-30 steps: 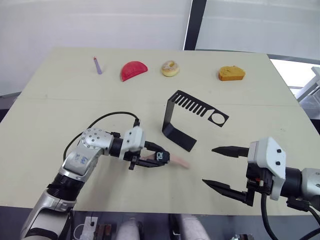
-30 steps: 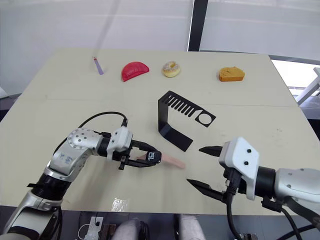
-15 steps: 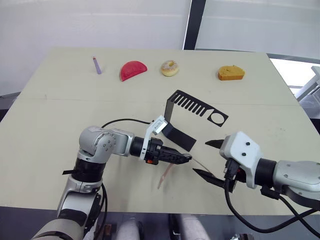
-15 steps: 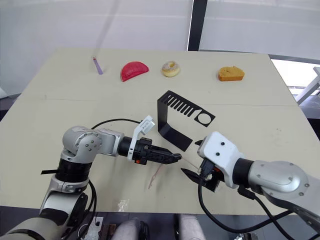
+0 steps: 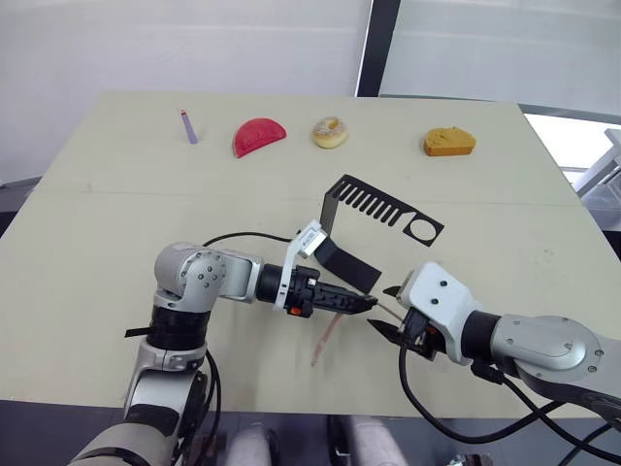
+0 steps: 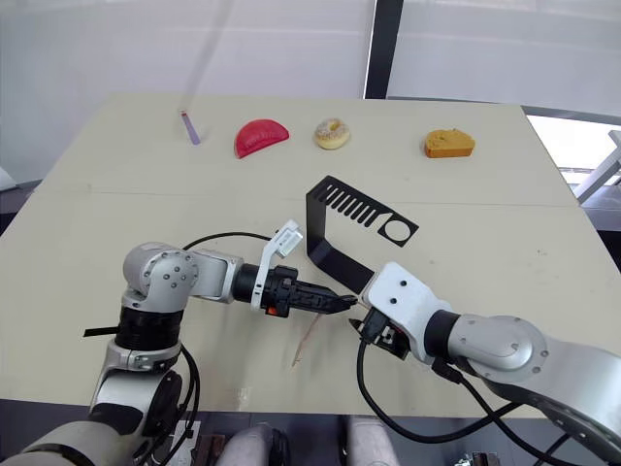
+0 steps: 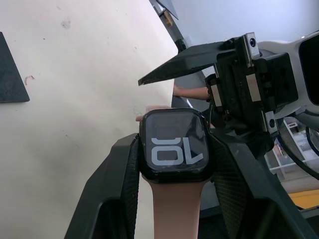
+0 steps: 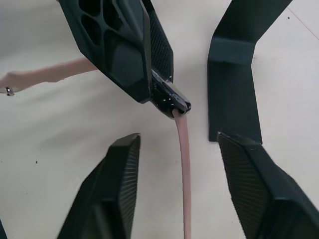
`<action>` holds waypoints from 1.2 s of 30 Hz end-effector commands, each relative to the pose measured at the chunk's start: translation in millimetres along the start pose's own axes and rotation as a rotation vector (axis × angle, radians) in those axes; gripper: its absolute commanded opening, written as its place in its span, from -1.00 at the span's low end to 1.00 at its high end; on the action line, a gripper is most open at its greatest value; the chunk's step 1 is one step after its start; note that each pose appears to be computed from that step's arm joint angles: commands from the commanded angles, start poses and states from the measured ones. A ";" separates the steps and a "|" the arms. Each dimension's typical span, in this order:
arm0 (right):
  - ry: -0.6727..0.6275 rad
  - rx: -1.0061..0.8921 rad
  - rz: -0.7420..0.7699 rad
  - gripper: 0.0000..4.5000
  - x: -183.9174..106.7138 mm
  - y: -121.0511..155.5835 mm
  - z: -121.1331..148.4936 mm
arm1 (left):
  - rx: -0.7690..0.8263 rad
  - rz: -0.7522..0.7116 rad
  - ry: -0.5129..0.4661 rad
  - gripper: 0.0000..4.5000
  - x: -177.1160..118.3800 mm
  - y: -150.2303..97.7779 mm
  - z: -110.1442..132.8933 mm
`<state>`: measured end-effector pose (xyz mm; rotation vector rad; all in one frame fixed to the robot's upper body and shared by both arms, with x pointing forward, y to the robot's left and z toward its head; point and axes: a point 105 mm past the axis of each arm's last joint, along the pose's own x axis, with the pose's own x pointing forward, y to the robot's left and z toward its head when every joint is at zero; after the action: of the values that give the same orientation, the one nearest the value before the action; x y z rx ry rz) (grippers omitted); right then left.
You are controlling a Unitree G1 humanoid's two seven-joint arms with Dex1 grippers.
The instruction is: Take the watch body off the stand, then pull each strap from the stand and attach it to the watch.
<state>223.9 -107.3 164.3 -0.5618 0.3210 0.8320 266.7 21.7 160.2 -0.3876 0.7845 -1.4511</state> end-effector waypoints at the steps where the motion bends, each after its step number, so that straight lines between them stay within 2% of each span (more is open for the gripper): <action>1: -0.040 -0.065 -0.010 0.24 -1.9 6.0 10.9 | 0.049 -0.030 -0.012 -0.29 -1.0 -8.2 3.1; 3: -0.043 -0.068 -0.013 0.24 -0.7 5.4 11.3 | 0.051 -0.029 -0.013 -0.29 -1.5 -7.6 3.3; 4: -0.043 -0.069 -0.013 0.12 -0.3 5.3 11.4 | 0.052 -0.028 -0.013 -0.29 -1.7 -7.2 3.5; 7: -0.044 -0.072 -0.016 -0.33 0.5 5.0 11.6 | 0.055 -0.026 -0.015 -0.29 -2.4 -5.8 4.6; 10: -0.050 -0.076 -0.022 -0.98 0.7 4.2 12.4 | 0.057 -0.021 -0.017 -0.29 -2.3 -4.0 5.2; 36: -0.068 -0.113 -0.045 -0.99 -3.4 0.5 16.8 | 0.029 -0.011 -0.025 -0.29 0.8 3.0 4.9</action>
<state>232.3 -108.2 163.5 -0.5978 0.2995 0.7963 273.6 22.3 157.7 -0.3882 0.7556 -1.4426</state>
